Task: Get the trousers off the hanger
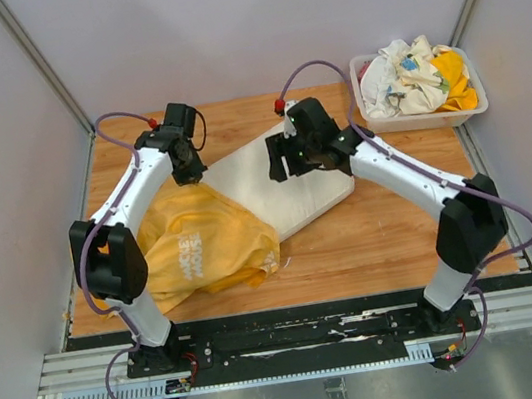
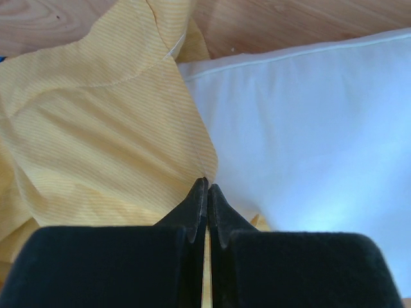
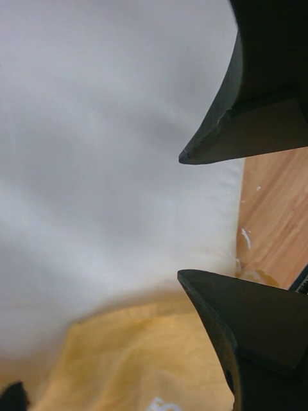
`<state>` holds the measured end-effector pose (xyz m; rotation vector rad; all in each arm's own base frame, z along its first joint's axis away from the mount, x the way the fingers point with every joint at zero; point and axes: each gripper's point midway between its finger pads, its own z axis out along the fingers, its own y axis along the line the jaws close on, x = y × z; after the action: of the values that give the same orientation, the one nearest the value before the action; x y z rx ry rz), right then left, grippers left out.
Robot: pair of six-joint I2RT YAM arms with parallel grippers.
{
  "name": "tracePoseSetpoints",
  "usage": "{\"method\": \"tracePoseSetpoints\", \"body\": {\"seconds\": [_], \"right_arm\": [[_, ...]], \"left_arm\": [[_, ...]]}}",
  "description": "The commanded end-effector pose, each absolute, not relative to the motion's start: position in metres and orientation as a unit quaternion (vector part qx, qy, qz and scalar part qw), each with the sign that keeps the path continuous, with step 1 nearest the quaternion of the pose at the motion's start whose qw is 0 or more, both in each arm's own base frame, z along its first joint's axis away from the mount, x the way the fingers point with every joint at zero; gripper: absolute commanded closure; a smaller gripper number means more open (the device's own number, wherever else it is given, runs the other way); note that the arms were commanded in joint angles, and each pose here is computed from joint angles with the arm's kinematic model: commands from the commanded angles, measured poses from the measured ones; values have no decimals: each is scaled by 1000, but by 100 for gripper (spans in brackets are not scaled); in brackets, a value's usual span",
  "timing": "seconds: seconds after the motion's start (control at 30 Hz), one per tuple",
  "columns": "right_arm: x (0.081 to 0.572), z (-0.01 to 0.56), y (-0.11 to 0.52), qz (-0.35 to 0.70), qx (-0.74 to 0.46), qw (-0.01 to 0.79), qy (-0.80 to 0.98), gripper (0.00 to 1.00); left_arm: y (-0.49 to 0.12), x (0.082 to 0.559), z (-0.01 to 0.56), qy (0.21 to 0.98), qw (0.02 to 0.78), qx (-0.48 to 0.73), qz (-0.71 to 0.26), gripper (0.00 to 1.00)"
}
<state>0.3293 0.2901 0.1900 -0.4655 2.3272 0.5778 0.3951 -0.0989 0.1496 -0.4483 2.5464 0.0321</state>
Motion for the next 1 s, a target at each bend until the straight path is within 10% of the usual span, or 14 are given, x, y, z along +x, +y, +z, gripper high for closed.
{"method": "tracePoseSetpoints", "body": {"seconds": [0.0,0.47,0.97], "right_arm": [[394,172,258,198,-116,336,914,32],[461,178,337,300,-133,309,892,30],[516,138,176,147,19,368,918,26]], "left_arm": [[-119,408,152,944,290,-154,-27,100],[-133,422,143,946,291,-131,-52,100],[-148,443,144,952,284,-96,-58,100]]}}
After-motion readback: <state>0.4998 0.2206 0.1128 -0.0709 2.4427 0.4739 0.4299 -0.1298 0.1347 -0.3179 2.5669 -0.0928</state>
